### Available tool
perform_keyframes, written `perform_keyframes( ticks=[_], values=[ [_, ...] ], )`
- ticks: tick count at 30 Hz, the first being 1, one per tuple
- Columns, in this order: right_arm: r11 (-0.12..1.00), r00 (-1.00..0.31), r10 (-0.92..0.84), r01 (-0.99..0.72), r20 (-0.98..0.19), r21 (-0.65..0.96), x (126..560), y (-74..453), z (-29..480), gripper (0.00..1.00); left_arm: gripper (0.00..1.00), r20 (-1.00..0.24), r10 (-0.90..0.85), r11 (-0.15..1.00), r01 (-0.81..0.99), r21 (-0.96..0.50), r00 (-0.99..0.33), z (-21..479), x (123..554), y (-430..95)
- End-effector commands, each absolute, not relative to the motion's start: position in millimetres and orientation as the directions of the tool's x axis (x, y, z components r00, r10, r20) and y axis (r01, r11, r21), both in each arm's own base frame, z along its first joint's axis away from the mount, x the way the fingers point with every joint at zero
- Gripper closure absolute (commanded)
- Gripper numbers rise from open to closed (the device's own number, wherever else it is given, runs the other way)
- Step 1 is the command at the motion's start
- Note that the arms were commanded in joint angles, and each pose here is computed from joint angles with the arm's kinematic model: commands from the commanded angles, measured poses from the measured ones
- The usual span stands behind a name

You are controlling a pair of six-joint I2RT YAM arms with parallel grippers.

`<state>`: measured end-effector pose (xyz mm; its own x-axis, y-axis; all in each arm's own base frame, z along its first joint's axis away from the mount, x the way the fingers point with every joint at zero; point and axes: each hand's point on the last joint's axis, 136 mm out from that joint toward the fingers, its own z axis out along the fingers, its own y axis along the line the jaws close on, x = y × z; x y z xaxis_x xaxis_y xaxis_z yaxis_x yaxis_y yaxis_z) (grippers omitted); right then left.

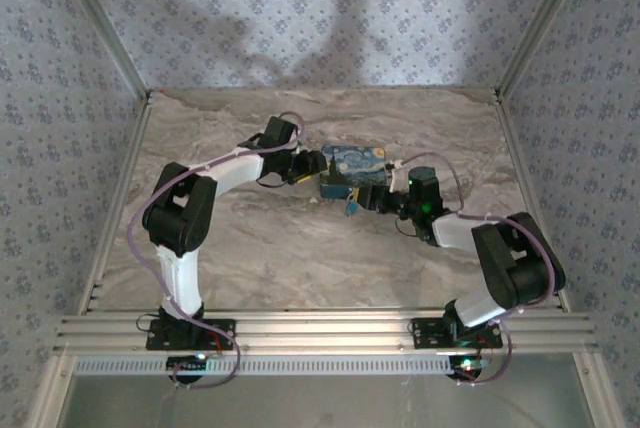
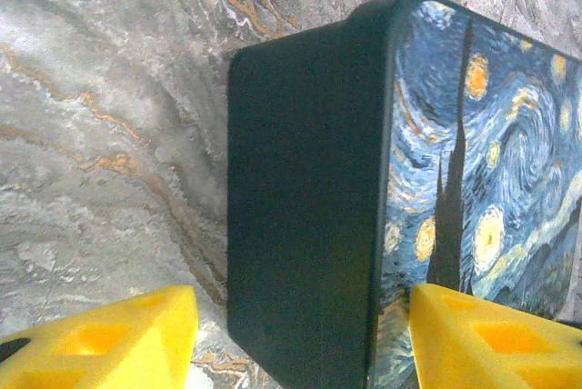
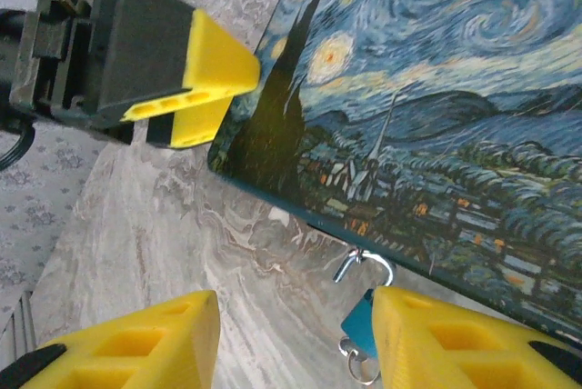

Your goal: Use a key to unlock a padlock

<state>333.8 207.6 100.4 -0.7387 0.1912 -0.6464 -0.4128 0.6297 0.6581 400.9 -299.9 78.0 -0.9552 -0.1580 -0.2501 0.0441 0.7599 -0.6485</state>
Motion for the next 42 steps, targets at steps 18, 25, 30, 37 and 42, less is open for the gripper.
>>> perform_keyframes(
  ticks=[18,25,30,37,42],
  values=[
    [0.596,-0.779,0.143,-0.424,-0.610,0.682,325,207,82,0.45,0.39,-0.177,-0.181,0.805,-0.043,-0.592,-0.967,55,373,-280],
    [0.578,-0.792,0.143,-0.420,-0.593,0.700,335,217,75,0.45,0.39,-0.176,-0.185,0.801,-0.044,-0.597,-0.967,56,373,-281],
    [0.574,-0.794,0.138,-0.423,-0.592,0.701,340,222,71,0.45,0.38,-0.174,-0.188,0.799,-0.047,-0.600,-0.967,57,373,-281],
    [0.568,-0.799,0.148,-0.414,-0.583,0.712,348,227,63,0.45,0.38,-0.171,-0.197,0.795,-0.055,-0.604,-0.965,55,372,-280],
    [0.569,-0.796,0.151,-0.415,-0.586,0.710,351,230,61,0.46,0.39,-0.165,-0.205,0.791,-0.064,-0.609,-0.965,55,370,-280]
  ],
)
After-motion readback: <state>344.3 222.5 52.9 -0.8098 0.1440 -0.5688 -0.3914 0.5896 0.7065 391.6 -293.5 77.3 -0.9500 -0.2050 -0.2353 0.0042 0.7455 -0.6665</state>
